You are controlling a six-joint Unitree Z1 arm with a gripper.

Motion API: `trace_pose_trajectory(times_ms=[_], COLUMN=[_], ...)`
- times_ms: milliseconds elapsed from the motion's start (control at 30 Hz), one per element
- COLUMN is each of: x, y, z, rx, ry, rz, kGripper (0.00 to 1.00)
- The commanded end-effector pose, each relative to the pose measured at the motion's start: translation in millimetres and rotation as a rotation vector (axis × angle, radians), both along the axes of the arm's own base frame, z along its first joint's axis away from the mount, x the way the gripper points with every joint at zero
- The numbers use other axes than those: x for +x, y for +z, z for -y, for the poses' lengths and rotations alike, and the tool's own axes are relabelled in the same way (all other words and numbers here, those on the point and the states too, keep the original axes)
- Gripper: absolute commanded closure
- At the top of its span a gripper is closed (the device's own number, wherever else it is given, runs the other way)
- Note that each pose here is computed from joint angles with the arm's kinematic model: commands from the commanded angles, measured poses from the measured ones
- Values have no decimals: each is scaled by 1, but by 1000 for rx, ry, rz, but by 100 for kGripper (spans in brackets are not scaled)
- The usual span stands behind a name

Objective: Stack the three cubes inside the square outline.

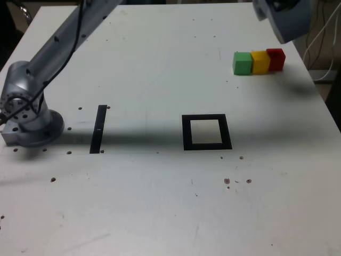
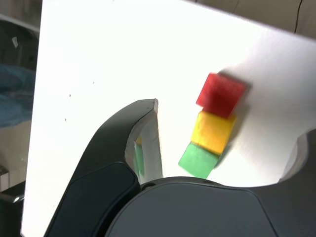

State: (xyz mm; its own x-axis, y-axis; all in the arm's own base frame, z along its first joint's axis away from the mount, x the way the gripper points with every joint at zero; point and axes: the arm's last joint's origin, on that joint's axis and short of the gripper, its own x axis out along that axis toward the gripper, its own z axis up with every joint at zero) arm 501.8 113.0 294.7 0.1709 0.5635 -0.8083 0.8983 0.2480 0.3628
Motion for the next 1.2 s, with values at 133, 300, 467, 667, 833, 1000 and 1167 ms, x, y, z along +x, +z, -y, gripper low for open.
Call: trace_pose_trajectory(times_ms=[133, 300, 467, 667, 833, 1000, 1167], x=[9, 13, 16, 18, 18, 19, 20], y=[-24, -32, -41, -46, -50, -56, -66], z=[-14, -23, -32, -35, -37, -37, -39], rx=[-13, -30, -60, -94, -127, -155, -170], ry=[20, 31, 37, 32, 30, 24, 28], rz=[-27, -22, -11, -6, -9, -19, -39], kGripper=[8, 8, 8, 8, 7, 6, 6])
